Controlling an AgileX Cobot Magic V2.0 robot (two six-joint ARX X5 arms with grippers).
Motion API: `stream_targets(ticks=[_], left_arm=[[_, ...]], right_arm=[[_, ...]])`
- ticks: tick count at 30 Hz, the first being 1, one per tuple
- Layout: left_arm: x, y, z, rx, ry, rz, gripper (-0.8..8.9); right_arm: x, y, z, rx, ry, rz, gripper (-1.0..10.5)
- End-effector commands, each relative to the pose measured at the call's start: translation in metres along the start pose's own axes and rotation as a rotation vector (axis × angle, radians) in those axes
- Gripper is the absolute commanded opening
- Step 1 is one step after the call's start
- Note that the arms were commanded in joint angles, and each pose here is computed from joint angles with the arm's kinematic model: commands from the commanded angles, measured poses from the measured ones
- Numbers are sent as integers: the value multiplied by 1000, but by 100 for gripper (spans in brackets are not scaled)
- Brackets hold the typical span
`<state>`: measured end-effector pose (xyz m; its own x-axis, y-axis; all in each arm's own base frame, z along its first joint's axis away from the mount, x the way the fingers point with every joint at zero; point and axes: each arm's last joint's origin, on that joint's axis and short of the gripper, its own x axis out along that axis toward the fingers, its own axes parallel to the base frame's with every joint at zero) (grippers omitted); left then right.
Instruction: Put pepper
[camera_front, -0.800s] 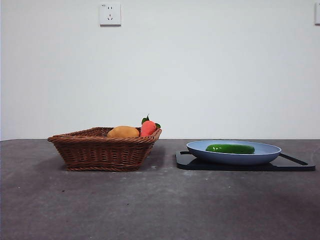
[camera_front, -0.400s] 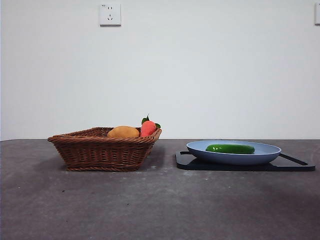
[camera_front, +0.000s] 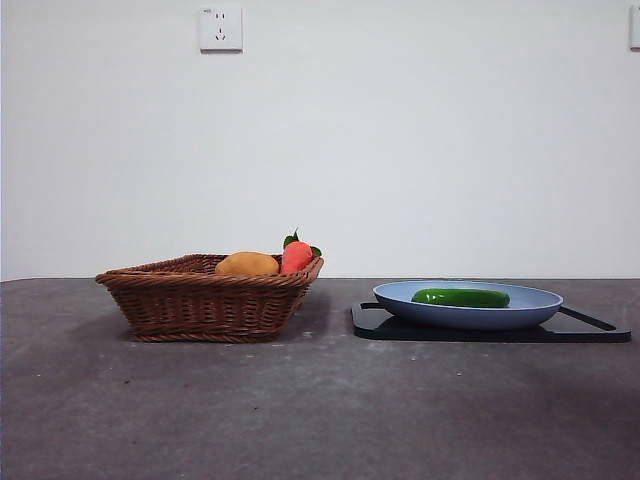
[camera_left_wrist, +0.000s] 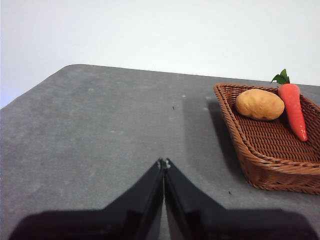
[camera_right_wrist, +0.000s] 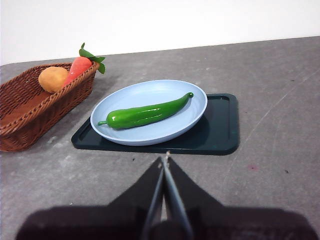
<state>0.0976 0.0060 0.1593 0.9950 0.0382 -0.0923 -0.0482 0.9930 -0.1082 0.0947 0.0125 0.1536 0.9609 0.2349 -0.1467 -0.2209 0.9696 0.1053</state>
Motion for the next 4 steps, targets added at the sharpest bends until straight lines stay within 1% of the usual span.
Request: stream_targets(ticks=[1, 4], left_arm=[[1, 1, -2, -3, -2, 2, 8], [1, 1, -2, -3, -2, 2, 8]], right_arm=[[1, 0, -3, 13, 5, -3, 4], [1, 0, -3, 13, 4, -3, 4]])
